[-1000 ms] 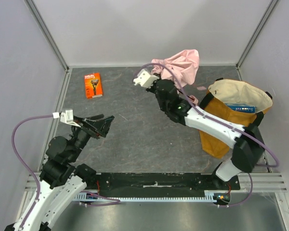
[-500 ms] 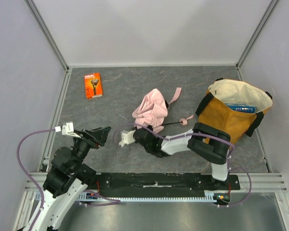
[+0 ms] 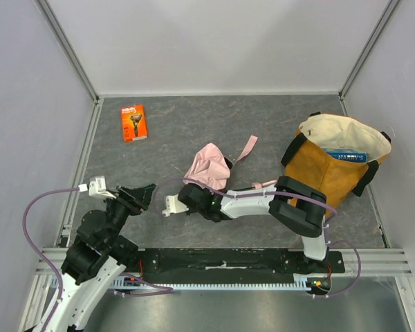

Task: Put away the umbrella

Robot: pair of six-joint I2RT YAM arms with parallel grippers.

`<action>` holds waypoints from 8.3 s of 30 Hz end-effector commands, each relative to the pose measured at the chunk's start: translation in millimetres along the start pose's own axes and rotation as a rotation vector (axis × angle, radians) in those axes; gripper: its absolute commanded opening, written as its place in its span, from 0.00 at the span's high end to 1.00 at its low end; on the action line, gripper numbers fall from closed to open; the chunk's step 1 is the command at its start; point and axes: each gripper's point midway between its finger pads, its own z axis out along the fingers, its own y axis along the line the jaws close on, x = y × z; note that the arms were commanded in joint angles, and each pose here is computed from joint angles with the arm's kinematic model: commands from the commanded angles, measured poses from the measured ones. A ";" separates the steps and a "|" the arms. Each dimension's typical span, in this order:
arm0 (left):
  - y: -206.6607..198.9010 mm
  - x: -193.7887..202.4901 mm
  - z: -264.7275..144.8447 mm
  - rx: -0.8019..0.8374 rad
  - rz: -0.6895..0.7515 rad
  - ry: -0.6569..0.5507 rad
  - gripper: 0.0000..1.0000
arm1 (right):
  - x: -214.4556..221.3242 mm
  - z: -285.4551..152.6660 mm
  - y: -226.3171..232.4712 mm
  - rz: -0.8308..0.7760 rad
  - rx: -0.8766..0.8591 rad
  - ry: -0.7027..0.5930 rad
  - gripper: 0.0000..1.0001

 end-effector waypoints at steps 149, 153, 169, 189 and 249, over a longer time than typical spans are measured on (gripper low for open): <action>136.1 183.8 64.9 -0.736 -0.584 0.365 0.08 | 27.4 45.8 119.2 0.897 -0.987 -0.041 1.00; 136.8 188.3 55.6 -0.757 -0.608 0.387 0.07 | 28.5 48.5 116.1 0.908 -0.968 -0.042 1.00; 148.3 211.9 69.8 -0.835 -0.600 0.385 0.19 | 18.0 40.5 108.0 0.913 -0.976 -0.089 1.00; 156.0 214.3 56.4 -0.831 -0.487 0.430 0.98 | 33.0 45.6 89.7 0.910 -0.786 0.010 0.64; 146.7 224.2 28.3 -1.092 -0.406 0.702 0.98 | 26.6 27.3 63.0 0.685 -0.186 -0.088 0.97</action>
